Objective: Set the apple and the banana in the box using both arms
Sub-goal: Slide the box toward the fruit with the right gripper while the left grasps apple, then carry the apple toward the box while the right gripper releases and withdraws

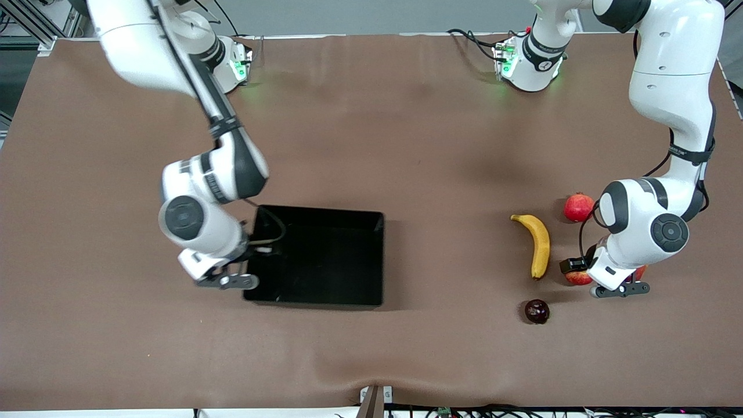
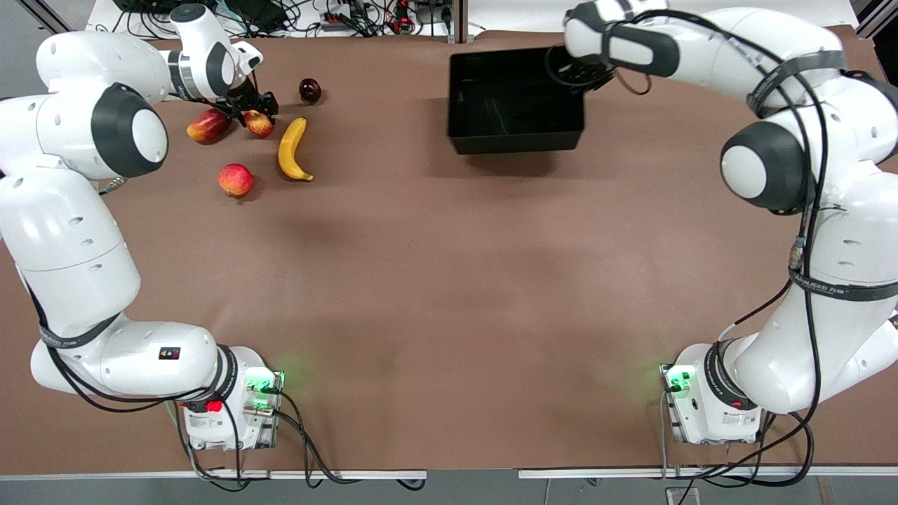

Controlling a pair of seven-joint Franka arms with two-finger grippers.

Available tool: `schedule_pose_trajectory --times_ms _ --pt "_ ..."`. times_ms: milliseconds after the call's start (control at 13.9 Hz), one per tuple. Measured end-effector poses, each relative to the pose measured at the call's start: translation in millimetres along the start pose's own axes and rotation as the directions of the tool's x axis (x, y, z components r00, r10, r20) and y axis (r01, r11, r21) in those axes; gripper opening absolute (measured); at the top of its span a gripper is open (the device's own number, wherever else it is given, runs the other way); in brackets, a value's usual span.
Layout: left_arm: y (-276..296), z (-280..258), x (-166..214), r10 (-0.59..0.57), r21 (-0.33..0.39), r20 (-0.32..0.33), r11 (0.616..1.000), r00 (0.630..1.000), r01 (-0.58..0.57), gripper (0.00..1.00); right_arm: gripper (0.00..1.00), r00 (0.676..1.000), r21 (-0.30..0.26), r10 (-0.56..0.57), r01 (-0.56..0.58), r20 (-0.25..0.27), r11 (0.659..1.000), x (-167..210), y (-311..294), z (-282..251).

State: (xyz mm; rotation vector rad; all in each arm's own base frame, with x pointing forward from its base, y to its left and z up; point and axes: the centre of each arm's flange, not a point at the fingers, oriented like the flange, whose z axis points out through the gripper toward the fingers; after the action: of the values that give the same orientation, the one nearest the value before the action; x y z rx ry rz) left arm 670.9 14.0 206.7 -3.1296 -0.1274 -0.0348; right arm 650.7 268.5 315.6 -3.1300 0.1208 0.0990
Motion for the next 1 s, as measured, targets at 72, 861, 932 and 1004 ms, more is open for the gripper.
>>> schedule_pose_trajectory --times_ms 72,861,932,1004 --pt "1.8 -3.1 0.0 0.003 -0.001 0.002 1.000 1.000 -0.003 0.78 0.04 0.999 0.028 0.026 -0.027 0.026 0.999 -12.0 -20.4 3.2" --pt "64.1 -126.5 -23.2 0.018 -0.013 0.093 1.000 0.995 -0.017 0.78 0.04 0.992 0.079 0.011 -0.021 0.124 0.997 -71.6 -111.7 68.2" --pt "79.8 -132.3 -28.2 -0.008 -0.008 0.103 1.000 0.995 0.009 0.78 0.08 0.992 0.080 0.015 -0.025 0.122 0.996 -70.2 -110.7 70.3" --pt "94.7 -137.0 -33.2 -0.035 -0.005 0.112 0.999 0.993 0.036 0.78 0.19 0.993 0.081 0.018 -0.028 0.120 0.996 -68.9 -109.6 69.2"
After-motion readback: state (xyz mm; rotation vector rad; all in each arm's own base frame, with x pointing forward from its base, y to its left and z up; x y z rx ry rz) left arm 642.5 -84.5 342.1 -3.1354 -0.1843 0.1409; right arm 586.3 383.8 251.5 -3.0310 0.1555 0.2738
